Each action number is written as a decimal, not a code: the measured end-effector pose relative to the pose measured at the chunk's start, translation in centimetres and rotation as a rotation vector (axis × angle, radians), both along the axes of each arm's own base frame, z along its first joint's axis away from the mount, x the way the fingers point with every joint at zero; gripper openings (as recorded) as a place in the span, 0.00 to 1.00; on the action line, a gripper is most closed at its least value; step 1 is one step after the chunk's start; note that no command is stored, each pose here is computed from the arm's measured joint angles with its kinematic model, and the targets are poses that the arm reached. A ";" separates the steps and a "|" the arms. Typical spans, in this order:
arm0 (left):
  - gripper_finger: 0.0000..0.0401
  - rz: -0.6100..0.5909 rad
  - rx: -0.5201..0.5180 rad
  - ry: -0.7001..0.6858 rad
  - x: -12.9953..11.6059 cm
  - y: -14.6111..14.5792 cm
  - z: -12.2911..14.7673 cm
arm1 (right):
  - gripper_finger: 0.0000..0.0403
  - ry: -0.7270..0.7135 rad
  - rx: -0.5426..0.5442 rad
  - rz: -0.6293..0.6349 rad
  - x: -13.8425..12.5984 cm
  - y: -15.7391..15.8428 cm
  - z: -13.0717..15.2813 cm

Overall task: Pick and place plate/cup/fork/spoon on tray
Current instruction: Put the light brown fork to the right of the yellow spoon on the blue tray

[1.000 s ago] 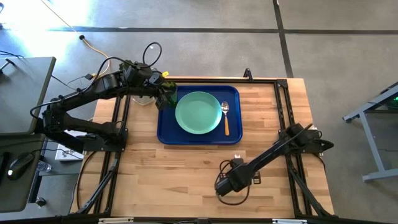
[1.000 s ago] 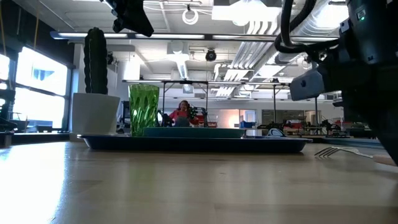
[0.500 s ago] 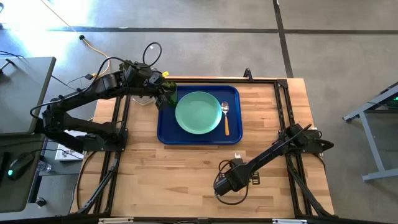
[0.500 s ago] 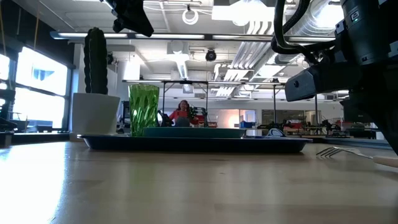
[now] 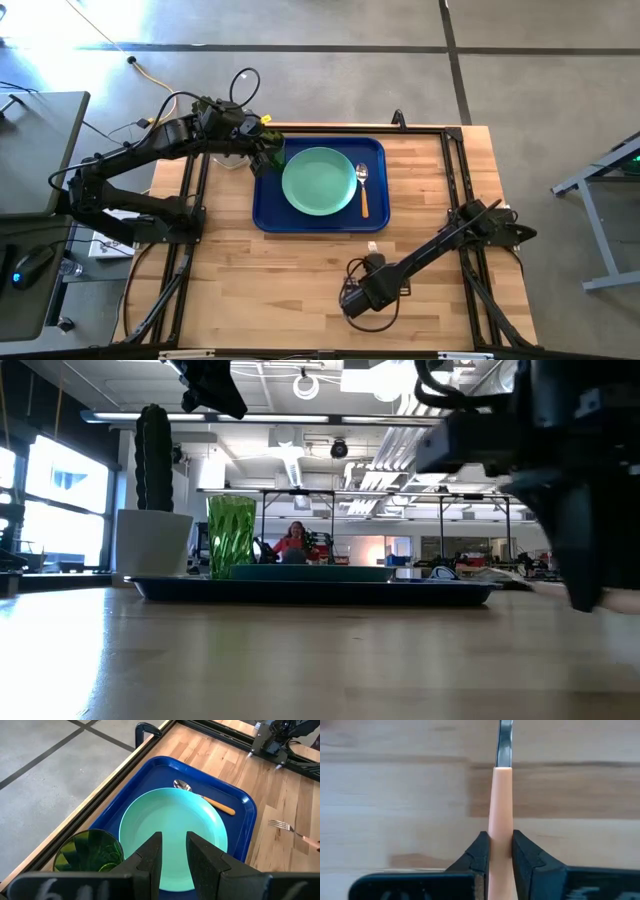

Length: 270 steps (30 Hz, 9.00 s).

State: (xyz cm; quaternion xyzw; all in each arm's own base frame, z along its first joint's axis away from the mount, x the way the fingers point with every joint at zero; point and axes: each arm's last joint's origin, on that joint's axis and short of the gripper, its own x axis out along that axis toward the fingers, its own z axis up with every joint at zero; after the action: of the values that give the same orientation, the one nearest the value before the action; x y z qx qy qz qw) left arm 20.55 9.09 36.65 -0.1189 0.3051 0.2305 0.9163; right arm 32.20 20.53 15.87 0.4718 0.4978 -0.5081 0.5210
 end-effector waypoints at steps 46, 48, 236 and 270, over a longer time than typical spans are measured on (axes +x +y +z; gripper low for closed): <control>0.19 -0.384 -0.227 -0.018 -0.2 -1.4 -0.5 | 0.07 -0.933 -0.320 -0.064 6.5 1.8 4.6; 0.19 -0.384 -0.227 -0.018 -0.2 -1.4 -0.5 | 0.07 -0.949 -0.324 -0.069 6.6 1.8 4.7; 0.00 -0.292 -0.353 -0.325 -3.2 -4.2 3.6 | 0.41 -0.911 -0.504 0.824 10.6 -12.9 13.1; 0.00 0.256 -0.238 -0.339 -2.9 -6.3 3.1 | 0.58 -0.738 -0.733 0.825 10.9 -17.1 13.0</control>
State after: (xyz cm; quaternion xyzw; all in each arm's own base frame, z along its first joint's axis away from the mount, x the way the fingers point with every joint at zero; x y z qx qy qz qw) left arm 17.66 2.83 39.72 -0.3010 0.1544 0.2840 0.8972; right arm 43.11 3.42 28.84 0.1777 0.2211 -0.2084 0.9360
